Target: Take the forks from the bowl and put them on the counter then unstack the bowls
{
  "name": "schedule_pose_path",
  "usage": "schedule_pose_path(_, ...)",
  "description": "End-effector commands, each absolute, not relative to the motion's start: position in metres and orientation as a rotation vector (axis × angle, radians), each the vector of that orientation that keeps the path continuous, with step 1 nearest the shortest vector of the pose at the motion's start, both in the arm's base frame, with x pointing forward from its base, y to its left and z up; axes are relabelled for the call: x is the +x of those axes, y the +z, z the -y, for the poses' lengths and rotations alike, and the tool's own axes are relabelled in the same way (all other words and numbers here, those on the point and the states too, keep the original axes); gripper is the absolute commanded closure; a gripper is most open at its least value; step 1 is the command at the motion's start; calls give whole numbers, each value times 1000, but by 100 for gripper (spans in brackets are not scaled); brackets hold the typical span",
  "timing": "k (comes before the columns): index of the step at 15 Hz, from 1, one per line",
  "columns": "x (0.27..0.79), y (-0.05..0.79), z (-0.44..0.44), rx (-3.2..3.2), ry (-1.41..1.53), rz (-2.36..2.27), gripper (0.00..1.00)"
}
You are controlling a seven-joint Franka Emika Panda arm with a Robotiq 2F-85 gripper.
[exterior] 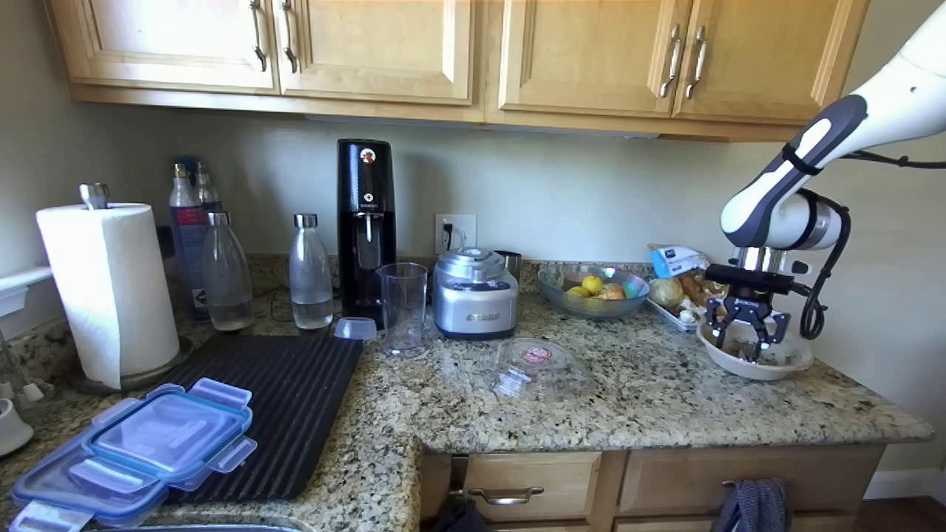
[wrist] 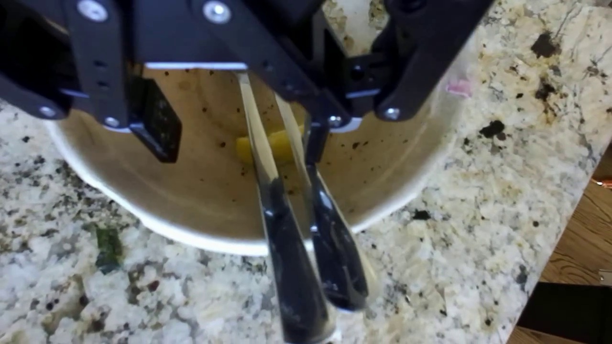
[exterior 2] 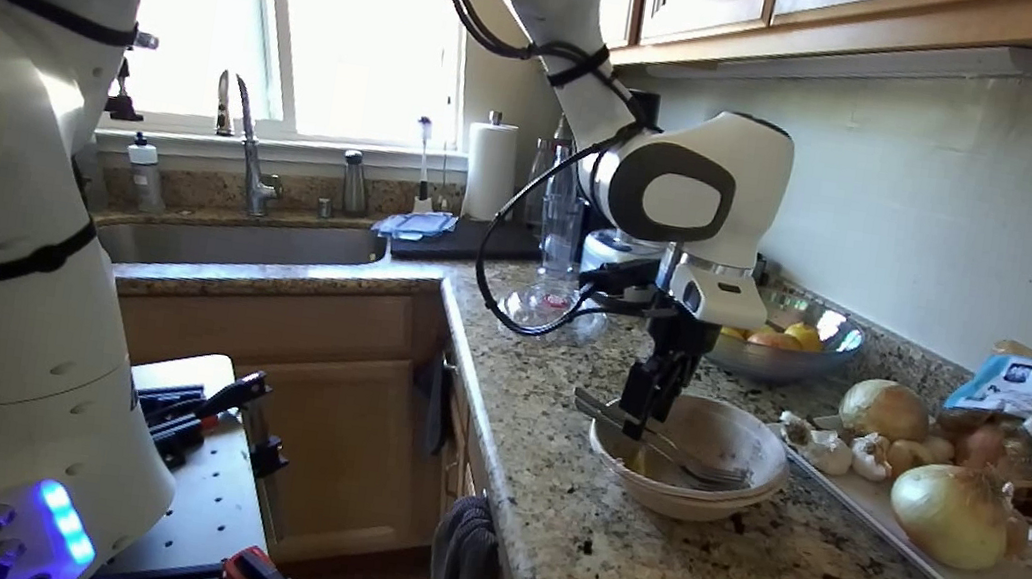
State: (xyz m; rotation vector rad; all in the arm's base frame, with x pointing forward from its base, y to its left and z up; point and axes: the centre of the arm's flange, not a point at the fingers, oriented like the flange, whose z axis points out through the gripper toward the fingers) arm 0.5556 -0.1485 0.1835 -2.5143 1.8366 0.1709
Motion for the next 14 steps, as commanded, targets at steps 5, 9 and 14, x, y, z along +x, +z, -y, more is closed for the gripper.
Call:
schedule_pose_path(5,554,183,150,-2465,148,-1873,69)
schedule_pose_path(9,550,184,153,-2442,146,-1886,63)
schedule_pose_path(14,546,191,153,-2428,115,-1883,67)
